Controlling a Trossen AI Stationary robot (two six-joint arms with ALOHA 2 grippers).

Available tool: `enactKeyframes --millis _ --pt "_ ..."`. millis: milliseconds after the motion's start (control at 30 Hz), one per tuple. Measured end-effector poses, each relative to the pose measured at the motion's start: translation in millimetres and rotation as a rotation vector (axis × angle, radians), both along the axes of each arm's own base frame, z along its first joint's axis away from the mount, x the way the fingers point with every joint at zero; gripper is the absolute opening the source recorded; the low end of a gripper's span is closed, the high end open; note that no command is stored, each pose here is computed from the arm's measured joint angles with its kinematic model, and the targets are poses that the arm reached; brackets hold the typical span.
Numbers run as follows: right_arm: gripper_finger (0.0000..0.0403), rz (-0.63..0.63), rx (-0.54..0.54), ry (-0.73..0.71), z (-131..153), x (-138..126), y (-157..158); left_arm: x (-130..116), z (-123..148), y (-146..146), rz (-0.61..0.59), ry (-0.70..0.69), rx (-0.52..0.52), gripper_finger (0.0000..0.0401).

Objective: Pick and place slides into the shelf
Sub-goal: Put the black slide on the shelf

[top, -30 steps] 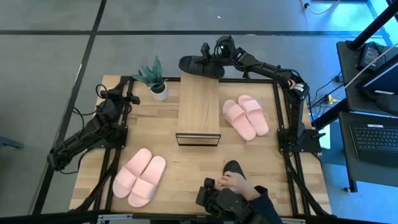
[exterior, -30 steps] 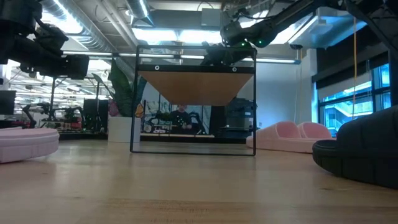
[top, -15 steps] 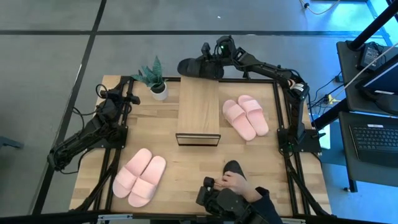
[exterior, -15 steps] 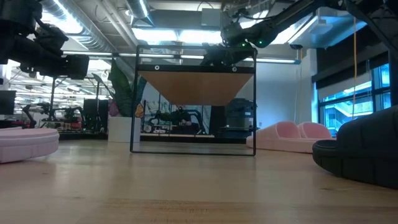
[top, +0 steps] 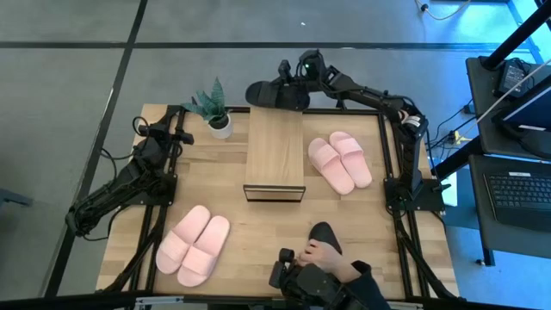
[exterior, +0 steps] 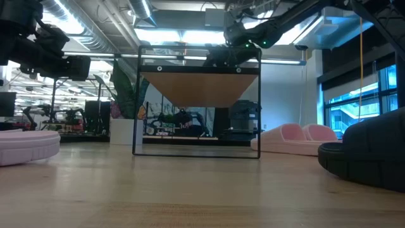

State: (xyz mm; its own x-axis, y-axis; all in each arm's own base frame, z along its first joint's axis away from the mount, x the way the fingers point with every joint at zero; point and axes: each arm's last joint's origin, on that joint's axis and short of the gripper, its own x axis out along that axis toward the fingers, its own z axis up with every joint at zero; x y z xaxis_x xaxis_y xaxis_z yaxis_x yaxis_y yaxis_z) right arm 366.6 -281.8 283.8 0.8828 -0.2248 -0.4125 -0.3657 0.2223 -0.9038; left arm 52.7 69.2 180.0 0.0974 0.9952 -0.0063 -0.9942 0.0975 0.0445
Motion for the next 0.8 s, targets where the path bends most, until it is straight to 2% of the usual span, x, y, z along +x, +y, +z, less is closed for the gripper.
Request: enactKeyframes --millis 433,600,800 --pt "0.0156 0.020 0.028 0.020 -2.4 4.5 8.2 -0.1 0.0 0.0 0.002 0.002 0.000 0.0217" --pt "0.0156 0.014 0.050 0.014 -1.2 4.2 9.1 -0.1 0.0 0.0 0.001 0.075 0.007 0.0217" --pt "0.0156 0.029 0.088 0.007 3.3 3.9 14.8 -0.1 0.0 0.0 0.002 0.076 0.007 0.0217"
